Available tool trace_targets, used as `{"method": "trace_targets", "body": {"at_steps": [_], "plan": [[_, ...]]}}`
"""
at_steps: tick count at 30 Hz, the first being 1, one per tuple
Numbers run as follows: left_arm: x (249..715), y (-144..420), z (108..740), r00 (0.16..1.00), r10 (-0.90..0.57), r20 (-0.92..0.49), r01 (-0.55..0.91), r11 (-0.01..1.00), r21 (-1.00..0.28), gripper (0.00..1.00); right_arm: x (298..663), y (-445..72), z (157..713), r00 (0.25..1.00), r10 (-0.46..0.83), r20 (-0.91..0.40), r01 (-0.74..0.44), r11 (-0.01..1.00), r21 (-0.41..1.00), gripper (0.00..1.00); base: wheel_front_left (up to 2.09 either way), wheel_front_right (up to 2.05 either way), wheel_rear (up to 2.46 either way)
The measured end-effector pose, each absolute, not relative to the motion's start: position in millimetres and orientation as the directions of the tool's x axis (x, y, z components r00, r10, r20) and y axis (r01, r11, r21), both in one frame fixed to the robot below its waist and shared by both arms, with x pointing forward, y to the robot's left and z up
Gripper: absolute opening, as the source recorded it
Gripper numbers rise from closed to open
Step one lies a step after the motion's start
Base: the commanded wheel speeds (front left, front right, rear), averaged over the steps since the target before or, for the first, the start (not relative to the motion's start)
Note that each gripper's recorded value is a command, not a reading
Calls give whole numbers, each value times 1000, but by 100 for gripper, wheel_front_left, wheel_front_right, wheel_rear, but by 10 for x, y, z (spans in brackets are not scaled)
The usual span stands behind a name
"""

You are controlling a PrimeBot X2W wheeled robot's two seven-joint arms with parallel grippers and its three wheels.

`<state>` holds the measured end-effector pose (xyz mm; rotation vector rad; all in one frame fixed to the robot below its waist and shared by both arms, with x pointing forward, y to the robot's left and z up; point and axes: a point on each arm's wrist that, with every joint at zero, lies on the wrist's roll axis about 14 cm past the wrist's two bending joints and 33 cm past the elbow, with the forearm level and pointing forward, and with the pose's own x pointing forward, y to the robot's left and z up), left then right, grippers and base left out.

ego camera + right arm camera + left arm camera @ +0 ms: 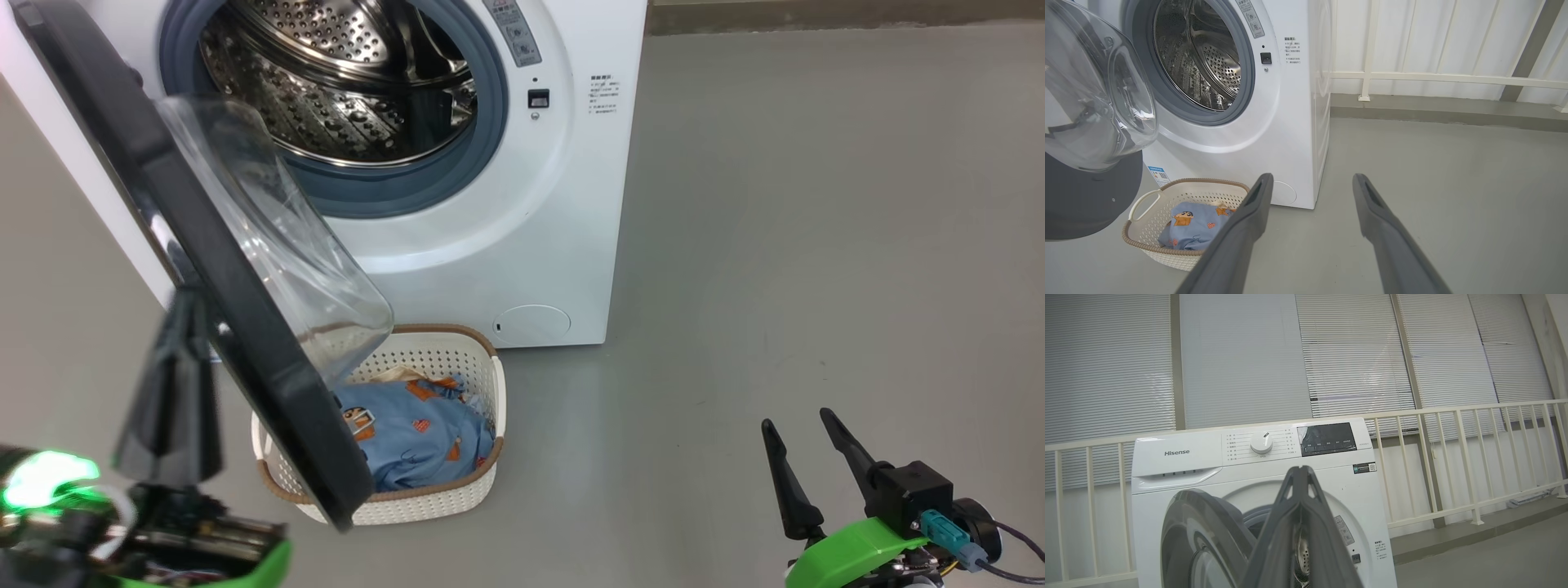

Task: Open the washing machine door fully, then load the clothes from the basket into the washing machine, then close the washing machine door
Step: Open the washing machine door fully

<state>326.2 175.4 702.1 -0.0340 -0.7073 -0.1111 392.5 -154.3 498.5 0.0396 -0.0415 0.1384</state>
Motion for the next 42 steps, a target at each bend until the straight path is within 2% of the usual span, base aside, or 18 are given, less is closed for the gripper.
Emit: {"method": "trace_targets", "body": {"at_steps": [5,8,13,17,24,33,42], "plan": [[3193,1221,7066,712,-249,657,278,959,61,0,3922,-1555,4972,990,134,40,-135,990,37,100,0,0,0],[3189,1061,7001,711,-293,639,331,941,64,0,3921,-1554,4965,990,134,38,-135,990,37,100,0,0,0],[3158,620,6739,711,-413,569,476,879,43,0,3913,-1552,4893,991,134,16,-135,990,43,100,0,0,0],[3182,460,6499,733,-456,504,524,851,8,0,3904,-1552,4846,991,134,2,-134,990,48,100,0,0,0],[3270,395,6094,786,-478,391,535,844,-43,0,3889,-1519,4724,989,143,-36,-141,989,53,100,0,0,0],[3433,577,5551,875,-423,233,458,881,-119,0,3884,-1503,4644,987,147,-60,-143,988,65,100,0,0,0],[3600,735,5367,908,-380,175,405,903,-142,0,3899,-1485,4584,986,150,-77,-144,986,79,100,0,0,0]]}}
